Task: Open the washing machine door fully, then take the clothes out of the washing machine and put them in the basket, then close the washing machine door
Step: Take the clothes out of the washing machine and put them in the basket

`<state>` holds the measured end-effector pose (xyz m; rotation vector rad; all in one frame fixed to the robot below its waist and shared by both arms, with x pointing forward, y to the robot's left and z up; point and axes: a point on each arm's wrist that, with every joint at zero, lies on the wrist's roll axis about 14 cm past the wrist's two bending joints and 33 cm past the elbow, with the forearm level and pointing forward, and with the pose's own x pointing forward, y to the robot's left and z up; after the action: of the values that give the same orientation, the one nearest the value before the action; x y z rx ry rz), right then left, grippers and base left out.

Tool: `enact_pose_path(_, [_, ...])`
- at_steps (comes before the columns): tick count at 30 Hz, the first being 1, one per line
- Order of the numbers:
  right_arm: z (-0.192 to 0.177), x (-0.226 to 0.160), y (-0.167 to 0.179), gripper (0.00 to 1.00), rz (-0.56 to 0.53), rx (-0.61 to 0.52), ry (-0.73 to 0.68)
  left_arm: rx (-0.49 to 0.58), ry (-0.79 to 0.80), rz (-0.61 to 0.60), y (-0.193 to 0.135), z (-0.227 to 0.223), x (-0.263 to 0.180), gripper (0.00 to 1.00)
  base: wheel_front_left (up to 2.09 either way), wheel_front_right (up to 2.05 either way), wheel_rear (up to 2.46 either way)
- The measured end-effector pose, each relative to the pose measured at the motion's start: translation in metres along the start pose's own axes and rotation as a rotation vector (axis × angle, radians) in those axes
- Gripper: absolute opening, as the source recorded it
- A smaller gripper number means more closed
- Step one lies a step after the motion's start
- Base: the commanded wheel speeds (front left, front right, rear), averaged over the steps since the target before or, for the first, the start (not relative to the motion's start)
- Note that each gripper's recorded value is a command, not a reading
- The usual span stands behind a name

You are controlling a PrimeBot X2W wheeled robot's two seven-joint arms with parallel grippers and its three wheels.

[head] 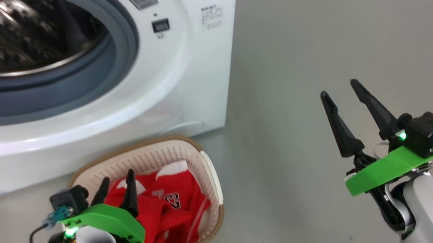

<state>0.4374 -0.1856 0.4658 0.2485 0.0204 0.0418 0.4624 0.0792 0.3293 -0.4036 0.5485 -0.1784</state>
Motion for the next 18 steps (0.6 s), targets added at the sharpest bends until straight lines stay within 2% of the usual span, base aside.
enact_pose_path(8, [0.017, -0.018, 0.009, 1.00, 0.017, -0.017, -0.036, 0.022, -0.248, -0.062, -0.015, 0.069, -0.036, 1.00, 0.00, 0.00, 0.00])
enact_pose_path(18, [0.041, -0.038, 0.013, 1.00, 0.019, -0.016, -0.103, 0.094, -0.476, -0.038, -0.011, 0.119, -0.096, 1.00, 0.00, 0.00, 0.00])
